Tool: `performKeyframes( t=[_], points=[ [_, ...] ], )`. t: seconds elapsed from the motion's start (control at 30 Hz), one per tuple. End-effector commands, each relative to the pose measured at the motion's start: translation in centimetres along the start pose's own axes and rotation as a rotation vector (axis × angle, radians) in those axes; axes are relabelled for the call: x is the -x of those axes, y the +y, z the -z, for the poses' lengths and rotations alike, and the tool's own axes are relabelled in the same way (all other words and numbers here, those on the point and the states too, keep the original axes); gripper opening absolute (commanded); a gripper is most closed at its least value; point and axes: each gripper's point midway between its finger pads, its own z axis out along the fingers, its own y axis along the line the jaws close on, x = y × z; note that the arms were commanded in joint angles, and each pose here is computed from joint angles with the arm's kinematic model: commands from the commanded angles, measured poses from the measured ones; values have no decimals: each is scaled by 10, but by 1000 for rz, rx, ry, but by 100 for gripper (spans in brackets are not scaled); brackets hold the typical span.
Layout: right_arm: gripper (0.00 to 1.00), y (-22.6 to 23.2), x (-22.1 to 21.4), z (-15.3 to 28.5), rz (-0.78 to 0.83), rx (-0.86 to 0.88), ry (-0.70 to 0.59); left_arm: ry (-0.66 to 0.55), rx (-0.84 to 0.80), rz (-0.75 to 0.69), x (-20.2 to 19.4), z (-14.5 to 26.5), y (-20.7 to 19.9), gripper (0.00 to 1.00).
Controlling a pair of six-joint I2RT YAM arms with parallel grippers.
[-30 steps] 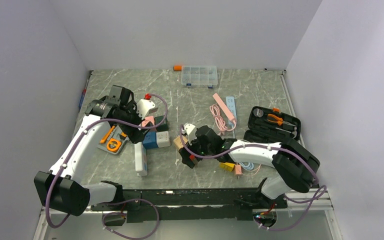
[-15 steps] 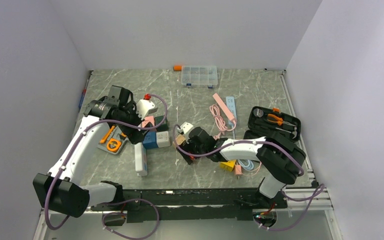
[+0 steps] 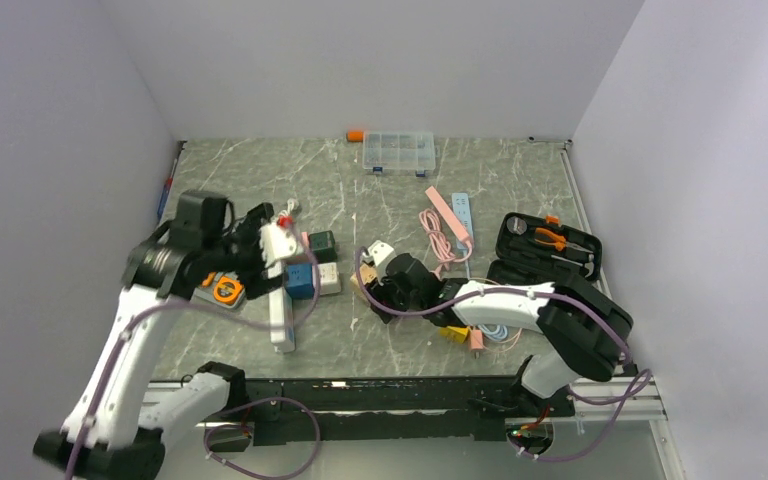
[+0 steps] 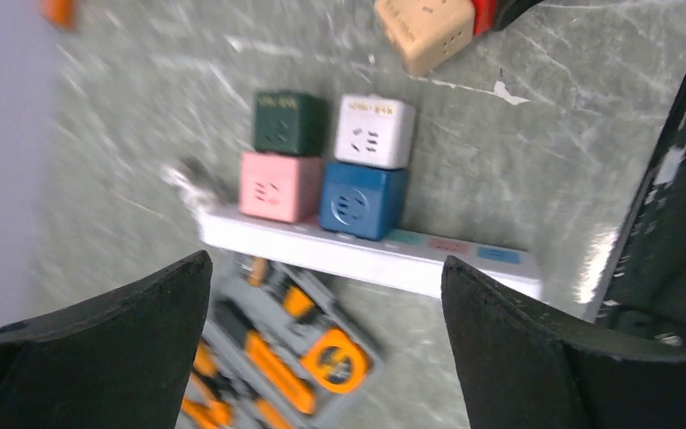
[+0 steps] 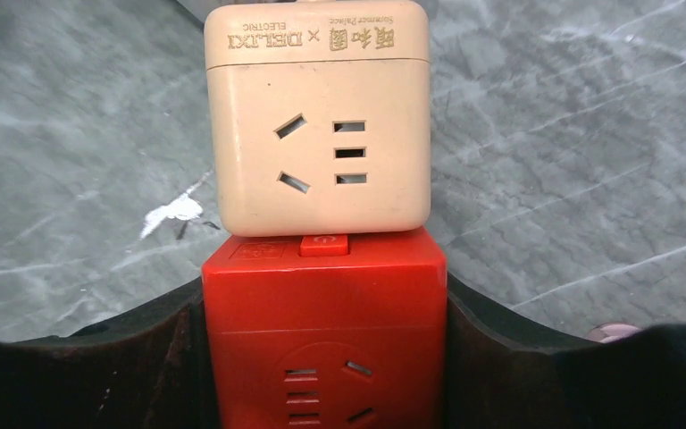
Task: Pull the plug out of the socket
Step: Remove the plug from the socket.
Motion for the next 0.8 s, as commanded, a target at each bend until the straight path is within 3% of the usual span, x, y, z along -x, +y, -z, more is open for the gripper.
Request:
performKeyframes(
  t=[0.0,0.1,0.2,0.3,0.47,0.77],
  points=[
    [0,10,59,29,-38,50,-184,-265,62,-602,48,35,-18,99],
    [0,22,79,47,-46,119,-234,-400,198,-846,74,45,-17,99],
    [0,36,95,66,-40,213,-261,-454,182,-1098,74,35,-36,99],
    [0,45,109,82,-40,291,-270,-478,174,-1255,72,18,-50,99],
    [0,51,128,103,-72,406,-271,-530,220,-1404,89,-2,-59,99],
    [0,56,146,120,-99,513,-278,-487,176,-1535,93,-35,-65,99]
  ],
)
